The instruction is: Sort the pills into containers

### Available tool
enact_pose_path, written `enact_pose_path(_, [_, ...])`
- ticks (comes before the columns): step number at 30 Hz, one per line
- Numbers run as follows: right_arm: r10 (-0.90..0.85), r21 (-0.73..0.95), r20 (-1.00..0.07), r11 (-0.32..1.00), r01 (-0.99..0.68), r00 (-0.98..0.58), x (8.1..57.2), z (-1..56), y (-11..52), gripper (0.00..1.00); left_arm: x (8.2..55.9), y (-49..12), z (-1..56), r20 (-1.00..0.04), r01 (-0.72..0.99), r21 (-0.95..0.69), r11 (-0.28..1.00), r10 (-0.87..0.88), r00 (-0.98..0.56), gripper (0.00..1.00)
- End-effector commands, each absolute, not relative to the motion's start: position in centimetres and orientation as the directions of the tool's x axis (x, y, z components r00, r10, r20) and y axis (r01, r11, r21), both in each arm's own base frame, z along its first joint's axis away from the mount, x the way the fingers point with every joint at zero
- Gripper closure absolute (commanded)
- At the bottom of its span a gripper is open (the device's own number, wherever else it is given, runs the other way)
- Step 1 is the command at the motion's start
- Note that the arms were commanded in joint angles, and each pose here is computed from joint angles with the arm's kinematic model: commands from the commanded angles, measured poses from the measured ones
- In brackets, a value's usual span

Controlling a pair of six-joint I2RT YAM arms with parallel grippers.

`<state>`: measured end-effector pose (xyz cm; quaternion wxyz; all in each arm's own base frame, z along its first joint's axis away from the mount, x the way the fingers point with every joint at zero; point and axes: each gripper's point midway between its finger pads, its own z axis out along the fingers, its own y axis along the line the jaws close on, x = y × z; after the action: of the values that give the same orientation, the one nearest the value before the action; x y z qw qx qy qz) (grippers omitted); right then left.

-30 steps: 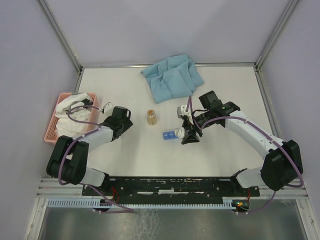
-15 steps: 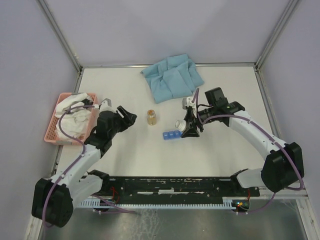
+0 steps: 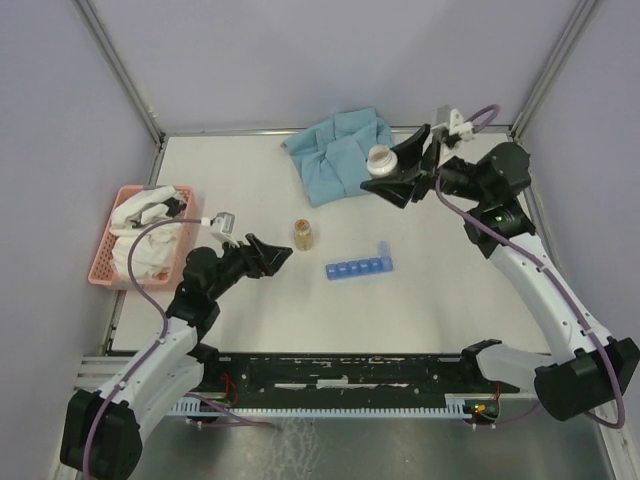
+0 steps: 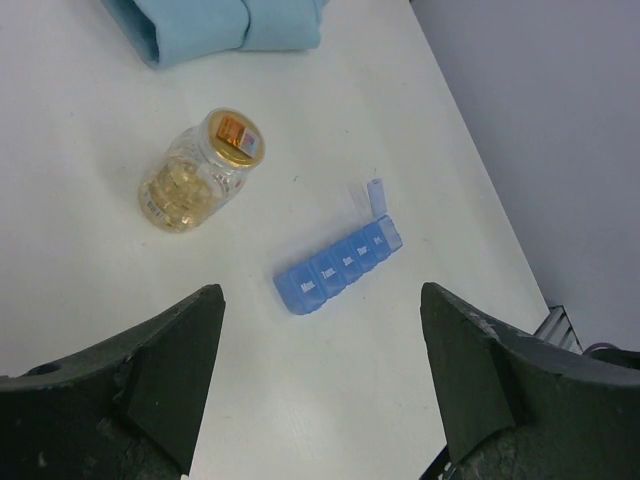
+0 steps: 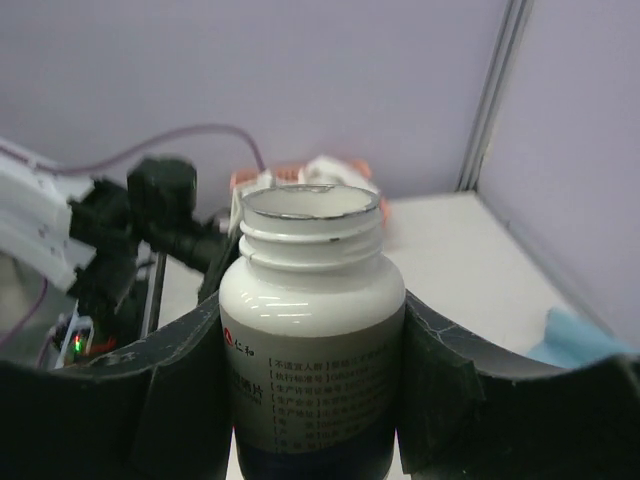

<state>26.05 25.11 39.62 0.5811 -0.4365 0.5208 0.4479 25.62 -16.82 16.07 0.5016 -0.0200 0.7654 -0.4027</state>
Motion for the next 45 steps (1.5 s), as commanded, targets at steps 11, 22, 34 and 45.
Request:
enact_pose_path(11, [0.56, 0.112, -0.828, 0.222, -0.969, 0.032, 22.4, 52.0, 19.3, 0.99, 24.2, -18.2, 20.8, -0.796, 0.549, -0.606, 0.576, -0.438, -0.419, 0.14])
enact_pose_path(22, [0.595, 0.141, -0.804, 0.166, -0.976, -0.015, 23.7, 49.9, 18.6, 0.99, 23.1, -19.7, 22.9, -0.79, 0.685, -0.586, 0.433, -0.495, -0.363, 0.03])
enact_pose_path(34, [0.367, 0.033, -0.93, 0.083, -0.996, 0.0, 20.2, 43.6, 22.4, 0.99, 24.2, -20.1, 21.3, -0.809, 0.683, -0.569, 0.459, -0.46, -0.365, 0.01])
enact_pose_path(45, [-0.059, -0.061, -0.997, 0.08, -0.995, 0.057, 21.7, 30.4, 21.3, 0.99, 26.4, -18.8, 18.6, -0.875, 0.606, -0.481, 0.634, -0.388, -0.289, 0.01])
